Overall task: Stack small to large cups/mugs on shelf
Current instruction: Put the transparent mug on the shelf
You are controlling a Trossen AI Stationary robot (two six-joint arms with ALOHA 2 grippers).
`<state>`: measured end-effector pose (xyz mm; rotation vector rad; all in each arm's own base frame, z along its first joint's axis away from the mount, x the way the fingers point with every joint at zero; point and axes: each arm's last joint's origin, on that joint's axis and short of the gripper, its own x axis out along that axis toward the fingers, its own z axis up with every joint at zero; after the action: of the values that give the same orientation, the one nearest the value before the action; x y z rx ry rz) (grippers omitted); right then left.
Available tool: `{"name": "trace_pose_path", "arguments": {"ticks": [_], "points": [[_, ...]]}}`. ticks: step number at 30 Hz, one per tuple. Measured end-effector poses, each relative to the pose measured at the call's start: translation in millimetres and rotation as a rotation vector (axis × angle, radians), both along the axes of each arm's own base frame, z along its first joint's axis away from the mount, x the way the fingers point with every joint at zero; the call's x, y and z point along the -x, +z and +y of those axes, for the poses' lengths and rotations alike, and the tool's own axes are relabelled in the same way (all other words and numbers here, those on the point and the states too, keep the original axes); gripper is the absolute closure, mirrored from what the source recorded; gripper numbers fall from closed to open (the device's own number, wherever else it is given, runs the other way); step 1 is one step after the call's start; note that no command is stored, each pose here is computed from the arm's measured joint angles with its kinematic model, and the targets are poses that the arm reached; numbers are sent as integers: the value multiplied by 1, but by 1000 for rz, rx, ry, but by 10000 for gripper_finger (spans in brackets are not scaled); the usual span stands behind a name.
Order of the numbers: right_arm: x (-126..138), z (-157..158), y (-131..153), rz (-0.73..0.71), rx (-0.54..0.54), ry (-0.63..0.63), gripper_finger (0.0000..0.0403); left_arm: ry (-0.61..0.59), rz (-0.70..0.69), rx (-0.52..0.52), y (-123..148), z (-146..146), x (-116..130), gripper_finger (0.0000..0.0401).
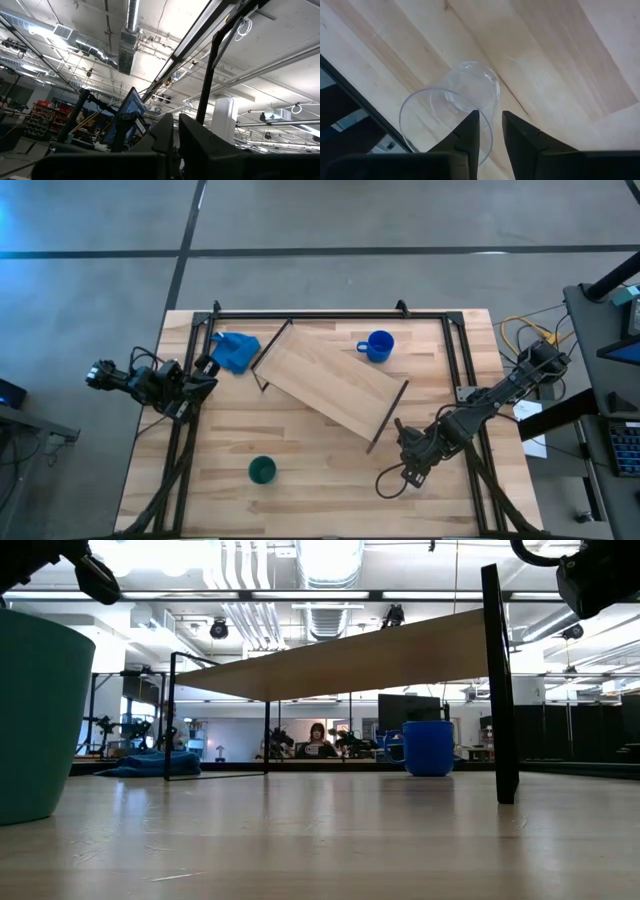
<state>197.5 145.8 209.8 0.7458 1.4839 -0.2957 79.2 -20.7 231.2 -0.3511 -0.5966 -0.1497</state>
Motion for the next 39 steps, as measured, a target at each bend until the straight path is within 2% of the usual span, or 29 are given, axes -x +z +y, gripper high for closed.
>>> {"name": "trace_pose_path", "arguments": {"ticks": [18, 23, 28, 32, 36, 39], "points": [[6, -4, -11, 35, 24, 7, 393, 0, 0, 0, 0, 0, 0, 386], [-6, 5, 16, -36, -53, 25, 394, 0, 0, 0, 0, 0, 0, 386], [-21, 14, 66, -201, -105, 110, 394, 0, 0, 0, 0, 0, 0, 386], [-32, 11, 117, -426, 10, 141, 394, 0, 0, 0, 0, 0, 0, 386], [-39, -8, 165, -639, 255, 130, 394, 0, 0, 0, 0, 0, 0, 386], [-43, -28, 193, -732, 414, 131, 394, 0, 0, 0, 0, 0, 0, 386]]}}
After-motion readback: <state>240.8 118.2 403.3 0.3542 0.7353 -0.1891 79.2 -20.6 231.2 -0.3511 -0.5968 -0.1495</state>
